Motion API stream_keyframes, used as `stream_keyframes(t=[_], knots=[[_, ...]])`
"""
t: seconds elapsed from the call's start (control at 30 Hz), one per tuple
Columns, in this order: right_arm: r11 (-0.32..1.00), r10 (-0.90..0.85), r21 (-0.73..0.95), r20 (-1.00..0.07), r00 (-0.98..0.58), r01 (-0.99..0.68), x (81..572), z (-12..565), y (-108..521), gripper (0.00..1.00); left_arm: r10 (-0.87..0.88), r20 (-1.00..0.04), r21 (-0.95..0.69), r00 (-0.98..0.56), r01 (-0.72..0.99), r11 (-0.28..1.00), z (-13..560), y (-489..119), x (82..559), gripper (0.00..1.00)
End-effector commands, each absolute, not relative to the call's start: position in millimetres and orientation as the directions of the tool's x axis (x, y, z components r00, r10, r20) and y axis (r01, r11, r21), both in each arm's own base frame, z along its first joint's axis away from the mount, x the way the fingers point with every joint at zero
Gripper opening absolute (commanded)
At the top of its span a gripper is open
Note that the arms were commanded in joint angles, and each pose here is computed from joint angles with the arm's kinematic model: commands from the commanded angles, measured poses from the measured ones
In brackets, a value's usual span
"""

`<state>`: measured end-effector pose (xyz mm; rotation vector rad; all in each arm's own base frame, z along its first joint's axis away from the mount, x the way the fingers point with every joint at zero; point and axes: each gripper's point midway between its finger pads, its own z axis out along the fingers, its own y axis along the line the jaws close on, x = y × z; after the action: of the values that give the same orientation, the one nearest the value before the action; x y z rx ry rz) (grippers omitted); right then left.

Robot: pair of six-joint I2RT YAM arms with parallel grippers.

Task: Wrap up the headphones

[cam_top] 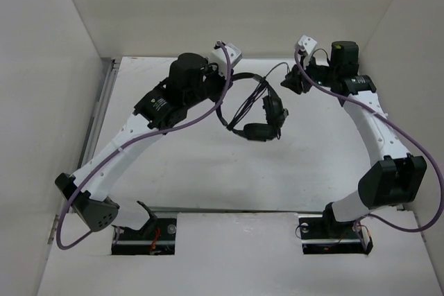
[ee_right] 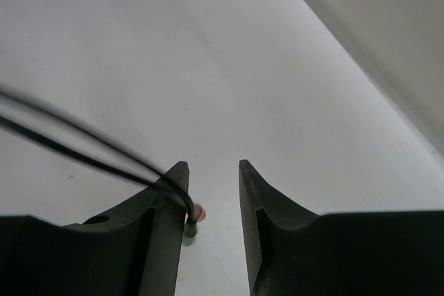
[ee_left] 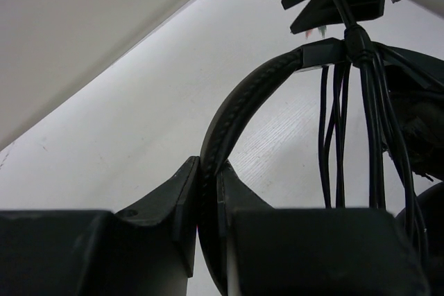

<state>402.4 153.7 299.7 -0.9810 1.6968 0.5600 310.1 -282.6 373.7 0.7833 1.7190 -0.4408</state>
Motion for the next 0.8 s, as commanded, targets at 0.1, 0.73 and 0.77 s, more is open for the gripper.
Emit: stream_keyframes(t=[0.1, 0.73, 0.77], knots=[[0.605, -0.257, -0.022, -0.951, -0.169, -0.796, 415, 290, 139, 0.43, 0.109, -0.991, 0.022, -0.082, 0.692, 0.721, 431, -274, 306, 0.00], [0.641, -0.089, 0.095, -0.976, -0.197, -0.762, 379, 295, 134, 0.38, 0.040, -0.962, -0.119, -0.270, 0.545, 0.830, 354, -252, 376, 0.00], [0.645, -0.070, 0.105, -0.978, -0.195, -0.757, 376, 299, 135, 0.37, 0.034, -0.958, -0.128, -0.286, 0.528, 0.840, 344, -253, 382, 0.00]])
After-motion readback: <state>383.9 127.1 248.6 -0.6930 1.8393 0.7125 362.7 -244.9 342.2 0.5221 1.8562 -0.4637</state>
